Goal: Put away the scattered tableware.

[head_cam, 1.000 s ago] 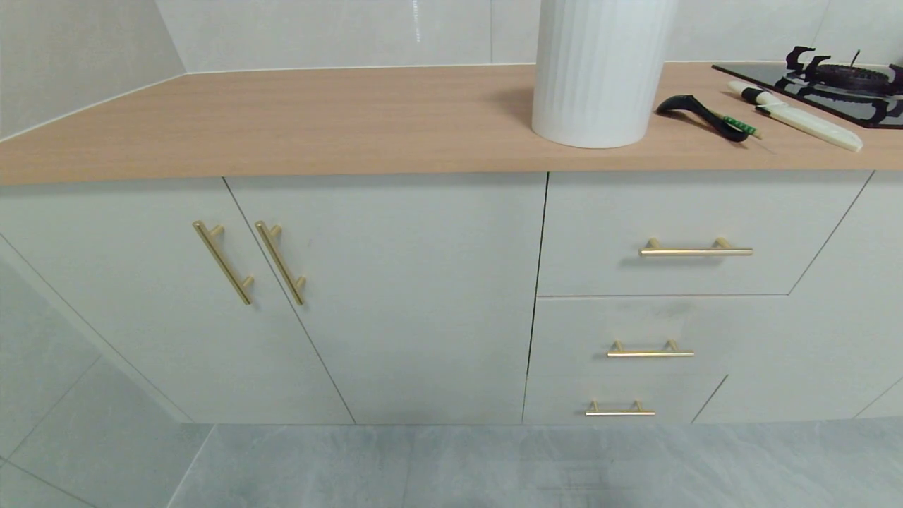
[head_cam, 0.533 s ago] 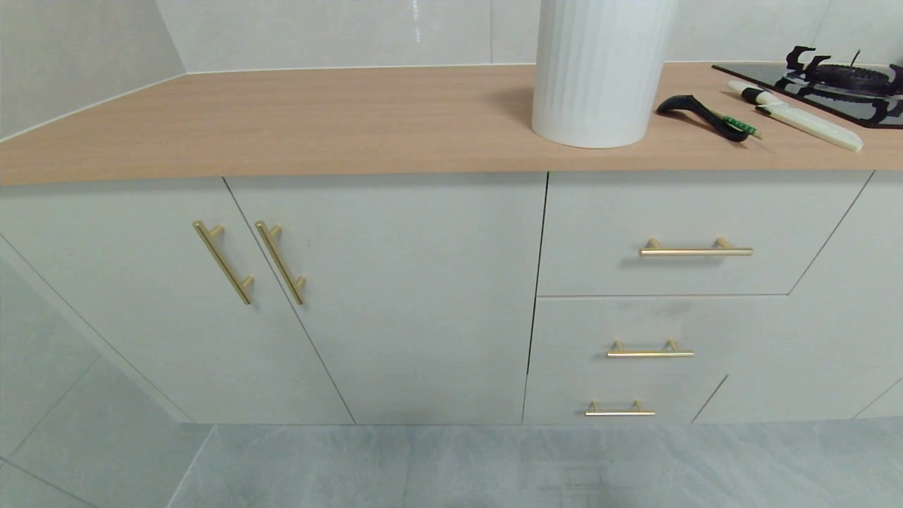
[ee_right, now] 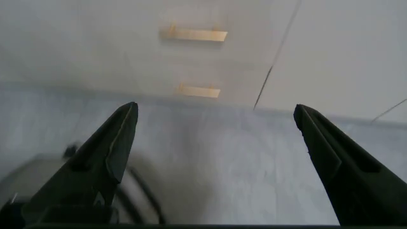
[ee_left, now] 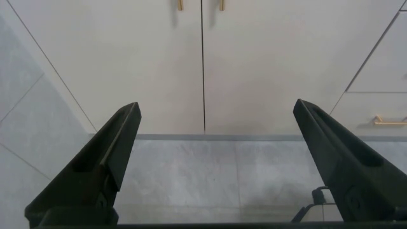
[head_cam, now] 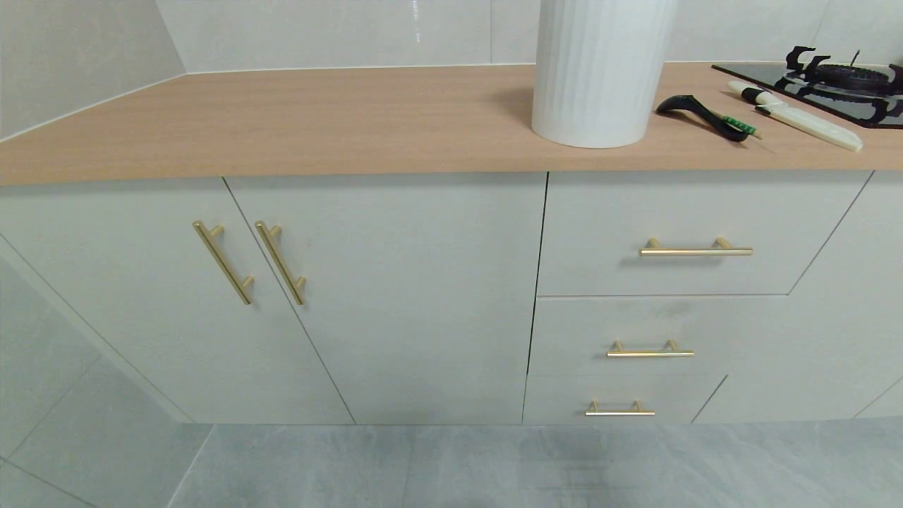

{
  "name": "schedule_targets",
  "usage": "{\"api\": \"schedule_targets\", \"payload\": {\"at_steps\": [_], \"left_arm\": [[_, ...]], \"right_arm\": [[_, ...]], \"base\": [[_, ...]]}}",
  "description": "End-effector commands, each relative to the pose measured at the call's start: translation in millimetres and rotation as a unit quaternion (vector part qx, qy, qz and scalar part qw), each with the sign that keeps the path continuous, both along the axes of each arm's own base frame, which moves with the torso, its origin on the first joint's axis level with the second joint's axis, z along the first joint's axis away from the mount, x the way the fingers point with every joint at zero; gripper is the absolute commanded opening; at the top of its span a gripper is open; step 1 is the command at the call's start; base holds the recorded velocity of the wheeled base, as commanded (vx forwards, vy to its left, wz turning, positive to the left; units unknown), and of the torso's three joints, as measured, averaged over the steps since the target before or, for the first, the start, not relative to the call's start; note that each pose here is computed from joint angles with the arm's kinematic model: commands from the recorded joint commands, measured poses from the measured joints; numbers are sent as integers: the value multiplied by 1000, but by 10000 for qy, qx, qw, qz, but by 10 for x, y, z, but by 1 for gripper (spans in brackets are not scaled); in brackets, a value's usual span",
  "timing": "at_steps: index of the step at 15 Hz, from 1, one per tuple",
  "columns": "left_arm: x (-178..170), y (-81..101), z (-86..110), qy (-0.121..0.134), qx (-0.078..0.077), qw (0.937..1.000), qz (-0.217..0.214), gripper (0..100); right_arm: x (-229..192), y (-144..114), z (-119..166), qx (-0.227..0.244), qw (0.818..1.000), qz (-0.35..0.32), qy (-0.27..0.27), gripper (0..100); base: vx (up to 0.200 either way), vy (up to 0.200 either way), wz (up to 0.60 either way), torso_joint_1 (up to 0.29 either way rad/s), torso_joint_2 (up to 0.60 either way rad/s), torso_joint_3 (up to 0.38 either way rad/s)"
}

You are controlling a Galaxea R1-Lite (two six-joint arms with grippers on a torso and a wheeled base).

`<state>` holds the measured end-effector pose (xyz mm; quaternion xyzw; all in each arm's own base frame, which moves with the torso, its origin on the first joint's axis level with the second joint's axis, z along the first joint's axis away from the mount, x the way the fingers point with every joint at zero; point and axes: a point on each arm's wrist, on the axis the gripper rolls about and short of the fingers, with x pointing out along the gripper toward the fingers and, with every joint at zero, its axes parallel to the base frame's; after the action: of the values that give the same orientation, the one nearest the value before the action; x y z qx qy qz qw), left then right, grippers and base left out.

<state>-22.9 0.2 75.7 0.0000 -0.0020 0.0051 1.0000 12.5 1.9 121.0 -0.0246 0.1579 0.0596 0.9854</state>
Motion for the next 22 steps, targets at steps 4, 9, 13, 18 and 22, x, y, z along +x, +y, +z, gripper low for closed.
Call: {"api": "schedule_targets", "payload": {"at_steps": [4,9,13,18,22], "left_arm": [[1,0,1,5,0,10000,3,100],[1,0,1,5,0,10000,3,100],[1,0,1,5,-8,10000,3,100],[1,0,1,5,-8,10000,3,100],[1,0,1,5,-8,10000,3,100]], "right_arm": [[1561,344,189,-259,9752,733,2073,100],[2263,398,100,-358,9836,295,1743,100],[2571,372,-153,-364,9848,91,1698,100],[2756,385,-495,-480,9869,-176,1532,100],[2911,423,-735,-553,9905,-412,1192,100]], "base": [[0,0,0,0,0,0],[0,0,0,0,0,0],[0,0,0,0,0,0],[0,0,0,0,0,0],[0,0,0,0,0,0]]}}
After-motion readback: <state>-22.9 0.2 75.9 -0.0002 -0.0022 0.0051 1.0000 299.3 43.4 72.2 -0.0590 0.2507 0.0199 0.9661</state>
